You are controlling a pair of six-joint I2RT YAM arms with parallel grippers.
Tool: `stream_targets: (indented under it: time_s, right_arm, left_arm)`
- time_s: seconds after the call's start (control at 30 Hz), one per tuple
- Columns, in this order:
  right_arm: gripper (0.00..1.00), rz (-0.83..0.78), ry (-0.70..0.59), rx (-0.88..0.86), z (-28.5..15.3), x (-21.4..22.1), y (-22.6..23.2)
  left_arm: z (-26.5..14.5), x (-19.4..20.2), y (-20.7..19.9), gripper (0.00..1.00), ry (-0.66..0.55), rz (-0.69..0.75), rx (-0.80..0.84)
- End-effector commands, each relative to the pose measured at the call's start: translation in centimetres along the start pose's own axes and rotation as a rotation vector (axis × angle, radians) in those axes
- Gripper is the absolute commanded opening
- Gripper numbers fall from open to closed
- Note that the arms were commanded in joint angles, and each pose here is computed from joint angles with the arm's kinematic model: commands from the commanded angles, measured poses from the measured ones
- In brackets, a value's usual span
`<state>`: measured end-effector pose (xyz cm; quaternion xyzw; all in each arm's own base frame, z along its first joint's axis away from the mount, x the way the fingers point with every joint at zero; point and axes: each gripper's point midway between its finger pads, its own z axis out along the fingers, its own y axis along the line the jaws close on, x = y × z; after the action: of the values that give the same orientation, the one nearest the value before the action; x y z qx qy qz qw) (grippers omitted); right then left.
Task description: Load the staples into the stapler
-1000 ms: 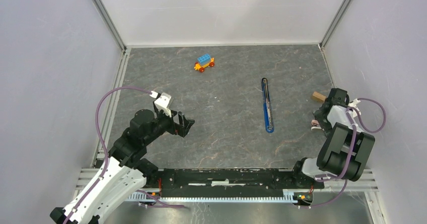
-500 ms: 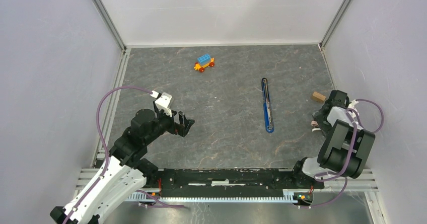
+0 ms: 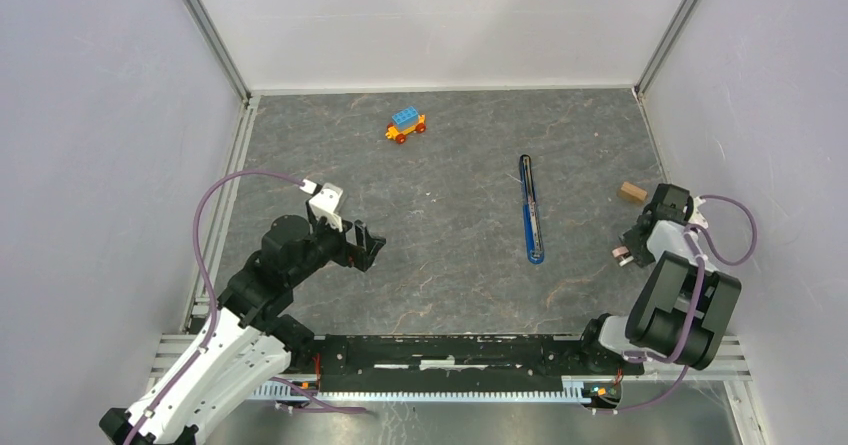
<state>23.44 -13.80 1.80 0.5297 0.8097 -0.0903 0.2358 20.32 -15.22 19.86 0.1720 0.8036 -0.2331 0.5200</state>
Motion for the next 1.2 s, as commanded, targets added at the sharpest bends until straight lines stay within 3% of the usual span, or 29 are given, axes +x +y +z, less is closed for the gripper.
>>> stream_targets:
  time_s: [0.0, 0.23, 0.4, 0.6, 0.83, 1.17]
  right_arm:
    - [0.43, -0.071, -0.059, -0.13, -1.8, -1.2, 2.2]
    - [0.4, -0.201, -0.146, -0.332, -6.2, -1.5, 6.6]
    - [0.41, -0.34, -0.169, -0.581, -10.8, 1.1, 11.9]
    - [0.4, -0.532, -0.073, -0.98, -17.4, 8.7, 17.3]
    - [0.43, -0.752, -0.036, -1.406, -26.6, 17.0, 20.0]
    - [0.45, -0.91, -0.018, -1.669, -33.3, 24.4, 19.8]
  left_arm:
    - [0.0, -1.6, -0.9, 0.91, -0.006, -0.067, 0.019]
    - [1.3, -0.9, -2.9, 0.82, 0.106, -0.248, 0.074]
    - [1.9, -0.8, -5.5, 0.79, 0.16, -0.365, 0.193]
    - [2.3, -2.3, -6.5, 0.76, 0.129, -0.435, 0.23]
    - [3.6, -3.7, -7.5, 0.72, 0.145, -0.543, 0.256]
    - [5.7, -5.5, -9.9, 0.7, 0.134, -0.66, 0.4]
